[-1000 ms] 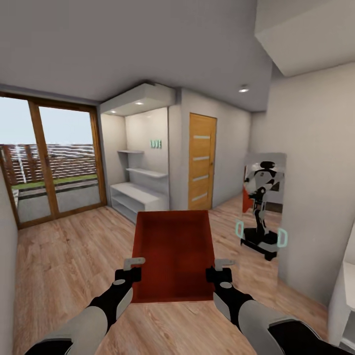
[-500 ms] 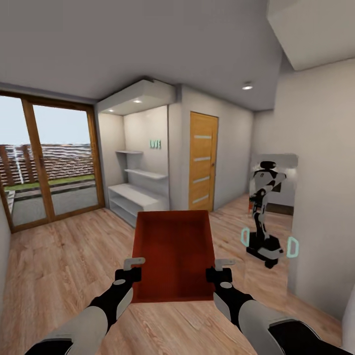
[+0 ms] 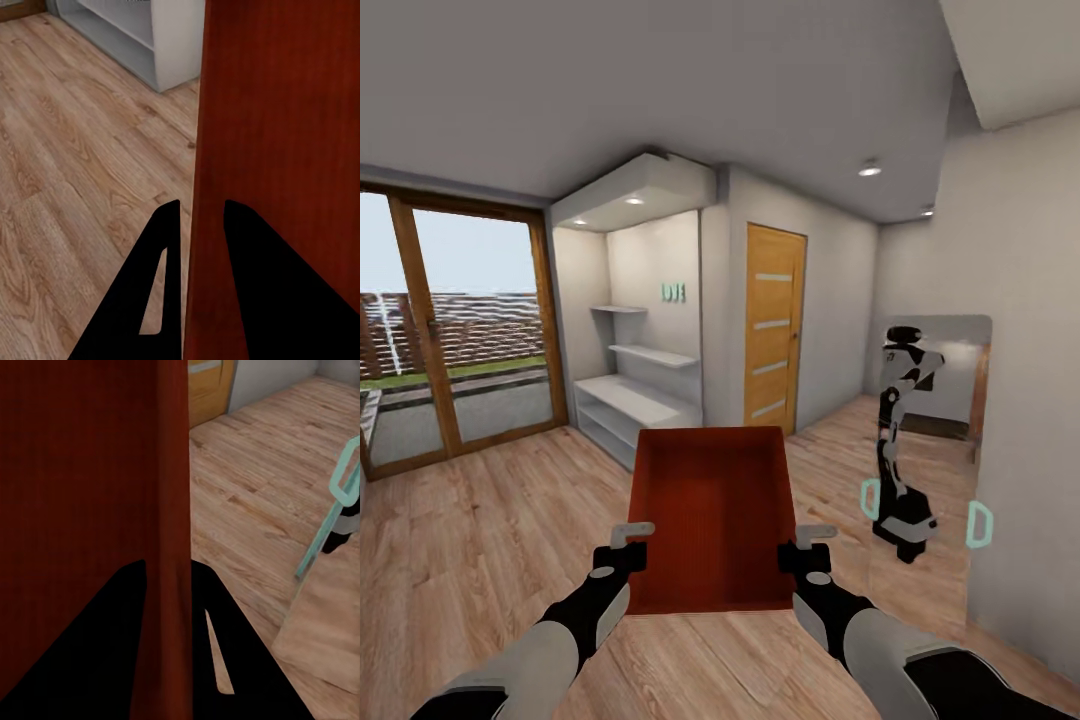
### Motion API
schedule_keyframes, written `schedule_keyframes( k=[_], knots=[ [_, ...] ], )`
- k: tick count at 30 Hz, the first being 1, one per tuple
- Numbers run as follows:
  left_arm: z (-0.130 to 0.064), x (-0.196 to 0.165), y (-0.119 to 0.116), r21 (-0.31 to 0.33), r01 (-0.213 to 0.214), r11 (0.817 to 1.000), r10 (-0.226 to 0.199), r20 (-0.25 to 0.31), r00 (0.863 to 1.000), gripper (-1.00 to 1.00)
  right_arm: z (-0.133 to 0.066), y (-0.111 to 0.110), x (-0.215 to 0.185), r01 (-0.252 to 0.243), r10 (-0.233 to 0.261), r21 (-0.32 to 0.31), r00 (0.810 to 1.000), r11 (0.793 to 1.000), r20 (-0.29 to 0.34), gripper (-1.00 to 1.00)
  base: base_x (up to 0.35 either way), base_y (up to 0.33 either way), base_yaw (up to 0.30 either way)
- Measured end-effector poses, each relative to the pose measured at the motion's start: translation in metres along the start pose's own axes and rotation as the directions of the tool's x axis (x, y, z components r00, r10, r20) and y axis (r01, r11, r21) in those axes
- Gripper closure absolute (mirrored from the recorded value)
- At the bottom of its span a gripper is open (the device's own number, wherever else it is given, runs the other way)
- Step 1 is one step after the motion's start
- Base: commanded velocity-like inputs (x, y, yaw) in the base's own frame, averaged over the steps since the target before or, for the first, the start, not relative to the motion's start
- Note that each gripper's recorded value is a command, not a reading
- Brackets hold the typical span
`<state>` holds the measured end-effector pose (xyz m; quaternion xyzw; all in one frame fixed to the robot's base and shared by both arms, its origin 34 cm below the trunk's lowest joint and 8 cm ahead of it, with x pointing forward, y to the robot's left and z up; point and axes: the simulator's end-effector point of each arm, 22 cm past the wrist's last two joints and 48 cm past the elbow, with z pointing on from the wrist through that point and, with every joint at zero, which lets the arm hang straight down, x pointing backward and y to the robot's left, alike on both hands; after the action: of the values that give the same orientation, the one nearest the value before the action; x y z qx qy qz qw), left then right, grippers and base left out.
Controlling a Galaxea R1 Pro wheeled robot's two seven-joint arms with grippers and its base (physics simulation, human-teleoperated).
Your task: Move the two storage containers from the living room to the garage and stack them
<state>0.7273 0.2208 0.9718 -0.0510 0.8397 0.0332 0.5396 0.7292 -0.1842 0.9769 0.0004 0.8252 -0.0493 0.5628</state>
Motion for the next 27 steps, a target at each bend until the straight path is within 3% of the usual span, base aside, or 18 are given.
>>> schedule_keyframes(
  k=[20, 27],
  knots=[
    [0.0, 0.0, 0.0, 0.0, 0.0, 1.0, 0.0, 0.0, 1.0, 1.0, 0.0, 0.0, 0.0, 0.0, 0.0, 0.0, 1.0, 1.0, 0.0, 1.0, 0.33, 0.0, -0.001],
    [0.0002, 0.0, 0.0004, 0.001, 0.0, 1.0, 0.0, 0.0, 1.0, 1.0, -0.0002, 0.0004, 0.0, 0.0, 0.0, 0.001, 1.0, 1.0, 0.0, 1.0, 0.33, 0.0, -0.145]
  ],
)
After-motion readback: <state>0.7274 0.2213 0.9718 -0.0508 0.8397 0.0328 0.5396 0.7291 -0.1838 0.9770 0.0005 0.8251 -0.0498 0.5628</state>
